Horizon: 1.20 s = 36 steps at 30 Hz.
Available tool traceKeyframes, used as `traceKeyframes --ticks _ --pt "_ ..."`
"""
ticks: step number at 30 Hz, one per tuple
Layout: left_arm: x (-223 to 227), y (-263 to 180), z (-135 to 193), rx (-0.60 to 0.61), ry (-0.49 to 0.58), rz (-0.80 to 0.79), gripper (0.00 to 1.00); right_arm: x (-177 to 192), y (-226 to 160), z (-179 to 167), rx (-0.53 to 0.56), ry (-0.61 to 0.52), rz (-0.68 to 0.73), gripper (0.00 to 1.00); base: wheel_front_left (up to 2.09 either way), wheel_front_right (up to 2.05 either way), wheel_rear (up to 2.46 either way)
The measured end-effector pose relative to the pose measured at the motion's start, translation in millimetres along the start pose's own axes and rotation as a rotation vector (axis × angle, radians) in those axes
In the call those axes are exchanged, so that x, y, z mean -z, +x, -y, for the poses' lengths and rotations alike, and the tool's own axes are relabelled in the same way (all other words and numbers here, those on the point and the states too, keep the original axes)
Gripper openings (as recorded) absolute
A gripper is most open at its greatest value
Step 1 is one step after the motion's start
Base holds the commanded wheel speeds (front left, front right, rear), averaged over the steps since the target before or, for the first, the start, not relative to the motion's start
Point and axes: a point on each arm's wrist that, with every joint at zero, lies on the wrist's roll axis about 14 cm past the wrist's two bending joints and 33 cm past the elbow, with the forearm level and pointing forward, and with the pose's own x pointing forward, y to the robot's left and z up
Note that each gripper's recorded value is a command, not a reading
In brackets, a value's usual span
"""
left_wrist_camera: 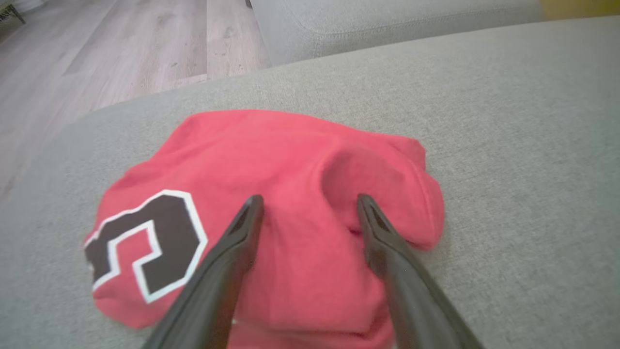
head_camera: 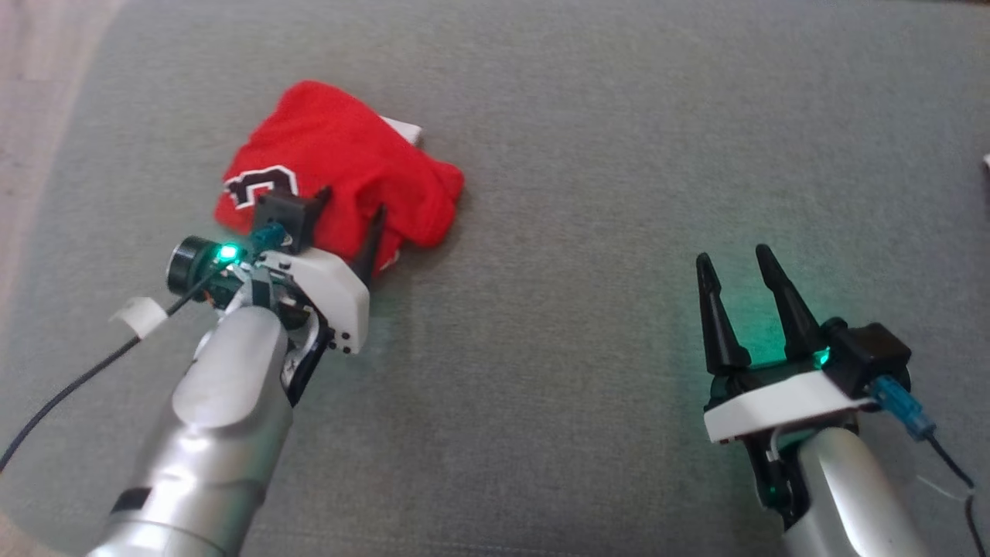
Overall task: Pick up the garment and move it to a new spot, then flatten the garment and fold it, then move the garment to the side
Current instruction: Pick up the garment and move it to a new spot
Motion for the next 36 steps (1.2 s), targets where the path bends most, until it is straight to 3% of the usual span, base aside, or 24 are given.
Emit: traceKeyframes --ticks 2,3,4,10,18,21,30,36 --pt "4.6 8.1 2.5 0.010 0.001 -0.019 0.98 0.9 -0.2 6.3 0.017 0.001 -0.002 1.00 0.00 0.00 0.00" --pt "6.9 11.3 4.2 0.016 -0.001 -0.028 0.20 1.1 -0.7 9.1 0.024 0.000 -0.002 1.00 0.00 0.00 0.00" --pt "6.8 13.7 6.0 0.022 0.000 -0.023 0.00 1.4 -1.3 11.3 0.031 0.001 -0.003 1.00 0.00 0.00 0.00" --pt "-44.5 11.5 15.1 0.056 -0.021 0.182 0.00 -5.3 -7.0 11.7 0.037 -0.010 0.009 1.00 0.00 0.00 0.00" --pt "-184.3 -33.0 50.3 0.194 -0.094 0.559 0.00 -34.2 -24.8 12.6 0.059 -0.016 0.083 1.00 0.00 0.00 0.00" --pt "-214.4 -44.8 62.3 0.245 -0.099 0.609 0.00 -40.2 -32.9 18.0 0.082 -0.010 0.100 1.00 0.00 0.00 0.00" --pt "-241.0 -50.3 104.5 0.338 -0.071 0.626 0.00 -51.7 -55.7 37.1 0.156 0.010 0.139 1.00 0.00 0.00 0.00" --pt "-234.6 -40.2 149.8 0.431 -0.074 0.589 0.00 -53.2 -68.8 51.3 0.207 0.008 0.147 1.00 0.00 0.00 0.00"
